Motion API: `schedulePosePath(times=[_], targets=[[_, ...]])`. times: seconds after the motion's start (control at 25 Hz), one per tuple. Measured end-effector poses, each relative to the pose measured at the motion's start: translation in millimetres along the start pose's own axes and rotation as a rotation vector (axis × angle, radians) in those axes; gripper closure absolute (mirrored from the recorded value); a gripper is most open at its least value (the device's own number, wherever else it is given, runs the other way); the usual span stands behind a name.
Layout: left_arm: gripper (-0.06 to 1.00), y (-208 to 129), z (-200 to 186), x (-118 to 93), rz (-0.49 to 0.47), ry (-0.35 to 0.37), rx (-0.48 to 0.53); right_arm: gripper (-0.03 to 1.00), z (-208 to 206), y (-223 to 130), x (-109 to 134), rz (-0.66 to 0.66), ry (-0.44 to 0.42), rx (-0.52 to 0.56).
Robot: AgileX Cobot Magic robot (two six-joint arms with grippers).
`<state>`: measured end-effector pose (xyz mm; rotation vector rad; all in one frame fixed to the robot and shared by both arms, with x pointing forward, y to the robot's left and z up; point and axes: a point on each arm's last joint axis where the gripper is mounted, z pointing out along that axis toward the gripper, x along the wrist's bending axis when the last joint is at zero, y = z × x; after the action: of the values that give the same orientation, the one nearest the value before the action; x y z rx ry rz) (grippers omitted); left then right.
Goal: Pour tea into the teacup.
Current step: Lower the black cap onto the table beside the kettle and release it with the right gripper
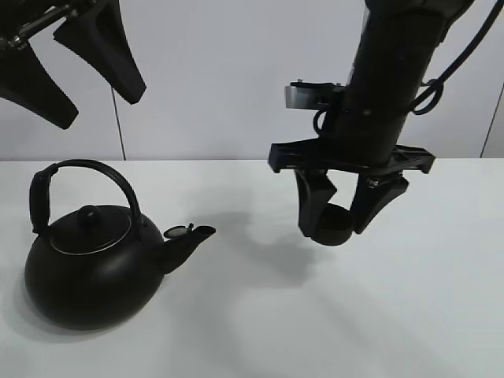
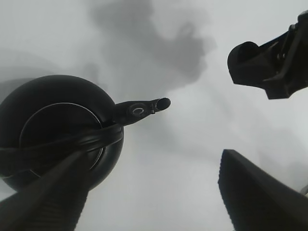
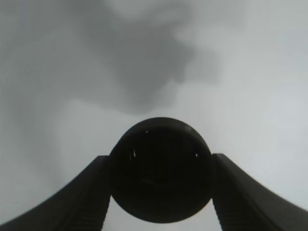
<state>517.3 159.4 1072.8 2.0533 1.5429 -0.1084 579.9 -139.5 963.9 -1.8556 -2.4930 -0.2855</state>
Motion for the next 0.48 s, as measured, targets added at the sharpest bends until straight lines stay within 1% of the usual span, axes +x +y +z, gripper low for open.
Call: schedulePosePath(times=[0.08, 0.24, 0.32, 0.48], targets=[[0.40, 0, 0, 0, 0.000, 0.000, 0.000, 0.56, 2, -1, 15, -0.048, 0.004, -0.010], [0.40, 0, 0, 0, 0.000, 0.000, 0.000, 0.56, 7, -3, 47, -0.125, 0.020, -0.063], [0.40, 0, 0, 0, 0.000, 0.000, 0.000, 0.56, 7, -1, 54, -0.136, 0.014, -0.100], [0.40, 0, 0, 0, 0.000, 0.000, 0.000, 0.56, 13, 1, 52, -0.128, -0.020, -0.116]])
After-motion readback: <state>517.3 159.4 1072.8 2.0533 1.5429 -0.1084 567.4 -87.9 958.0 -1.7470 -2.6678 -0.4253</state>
